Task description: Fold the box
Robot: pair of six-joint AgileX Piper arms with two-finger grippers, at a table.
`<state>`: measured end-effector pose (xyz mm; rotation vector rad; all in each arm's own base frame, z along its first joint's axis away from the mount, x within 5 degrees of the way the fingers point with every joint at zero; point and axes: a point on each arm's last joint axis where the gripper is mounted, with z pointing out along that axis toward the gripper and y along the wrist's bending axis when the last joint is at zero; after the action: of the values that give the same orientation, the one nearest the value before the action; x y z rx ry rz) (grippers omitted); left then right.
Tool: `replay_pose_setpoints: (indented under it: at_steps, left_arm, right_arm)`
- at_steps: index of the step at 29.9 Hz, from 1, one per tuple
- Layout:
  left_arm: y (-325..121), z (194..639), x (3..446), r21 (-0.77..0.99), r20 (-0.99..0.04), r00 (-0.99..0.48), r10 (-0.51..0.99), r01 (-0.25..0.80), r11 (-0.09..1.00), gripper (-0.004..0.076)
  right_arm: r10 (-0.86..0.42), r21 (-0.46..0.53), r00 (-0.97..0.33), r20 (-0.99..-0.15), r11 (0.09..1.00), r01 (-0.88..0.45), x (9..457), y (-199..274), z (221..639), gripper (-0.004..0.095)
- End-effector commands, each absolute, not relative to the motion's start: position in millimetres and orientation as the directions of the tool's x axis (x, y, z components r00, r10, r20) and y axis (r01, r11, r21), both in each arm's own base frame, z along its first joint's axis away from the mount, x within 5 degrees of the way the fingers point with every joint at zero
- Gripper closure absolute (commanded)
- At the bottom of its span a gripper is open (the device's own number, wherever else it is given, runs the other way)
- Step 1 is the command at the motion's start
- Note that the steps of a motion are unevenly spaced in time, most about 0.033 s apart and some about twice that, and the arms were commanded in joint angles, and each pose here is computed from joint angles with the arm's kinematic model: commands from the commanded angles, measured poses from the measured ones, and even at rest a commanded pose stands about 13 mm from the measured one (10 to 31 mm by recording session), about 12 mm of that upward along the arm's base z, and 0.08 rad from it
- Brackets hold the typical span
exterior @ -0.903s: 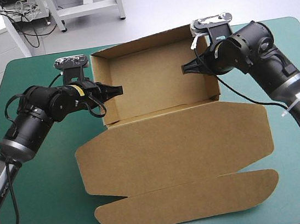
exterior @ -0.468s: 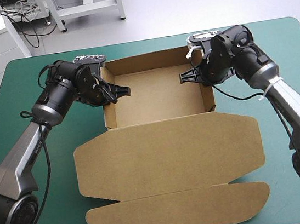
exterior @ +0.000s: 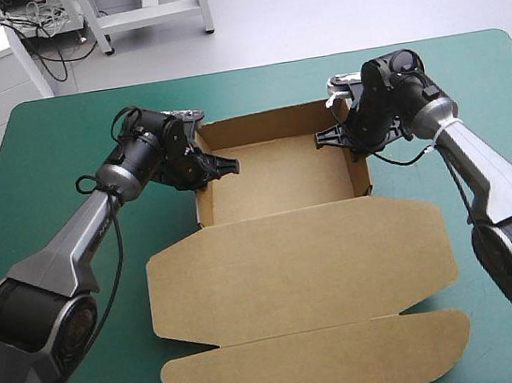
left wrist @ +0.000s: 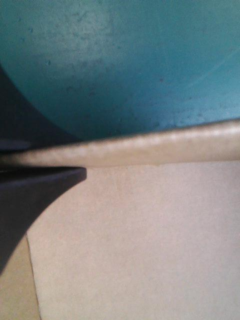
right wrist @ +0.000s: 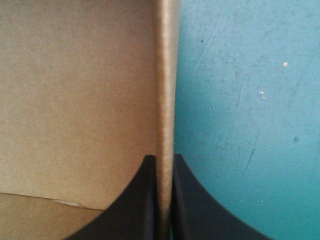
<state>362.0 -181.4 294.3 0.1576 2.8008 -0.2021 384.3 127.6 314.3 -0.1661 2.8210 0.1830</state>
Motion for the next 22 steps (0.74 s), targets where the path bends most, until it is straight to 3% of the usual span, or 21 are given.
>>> replay_pose_setpoints:
  at_steps: [1, 6, 9, 13, 17, 19, 22]
  left_arm:
    - [-178.4, 313.9, 361.3, -0.082, -0.403, -0.907, 0.119, 0.165, 0.983, 0.0734]
    - [-181.7, 306.3, 367.0, -0.086, -0.405, -0.907, 0.118, 0.166, 0.982, 0.0732]
    - [-182.0, 301.6, 368.6, -0.082, -0.391, -0.912, 0.127, 0.172, 0.982, 0.0714]
    - [-182.6, 300.7, 369.3, -0.065, -0.392, -0.903, 0.174, 0.216, 0.974, 0.0577]
    - [-182.8, 303.6, 370.0, -0.066, -0.402, -0.899, 0.174, 0.218, 0.974, 0.0335]
    - [-182.7, 305.2, 369.8, -0.065, -0.399, -0.900, 0.174, 0.217, 0.974, 0.0269]
    - [-182.2, 307.2, 369.5, -0.061, -0.396, -0.902, 0.174, 0.215, 0.975, 0.0259]
  right_arm:
    - [-0.095, 0.088, -0.931, -0.352, 0.987, -0.134, 383.4, 113.4, 333.3, 0.0922]
    - [-0.121, 0.073, -0.939, -0.321, 0.986, -0.152, 391.3, 112.5, 318.7, 0.0917]
    - [-0.157, 0.066, -0.939, -0.307, 0.980, -0.185, 394.3, 113.8, 311.8, 0.0857]
    - [-0.155, 0.067, -0.941, -0.301, 0.981, -0.183, 395.5, 114.2, 309.2, 0.0660]
    - [-0.148, 0.069, -0.942, -0.300, 0.982, -0.176, 395.5, 114.2, 309.2, 0.0385]
    - [-0.145, 0.070, -0.943, -0.300, 0.982, -0.173, 395.5, 114.2, 309.2, 0.0271]
    - [-0.141, 0.067, -0.943, -0.300, 0.983, -0.169, 395.6, 113.9, 309.1, 0.0194]
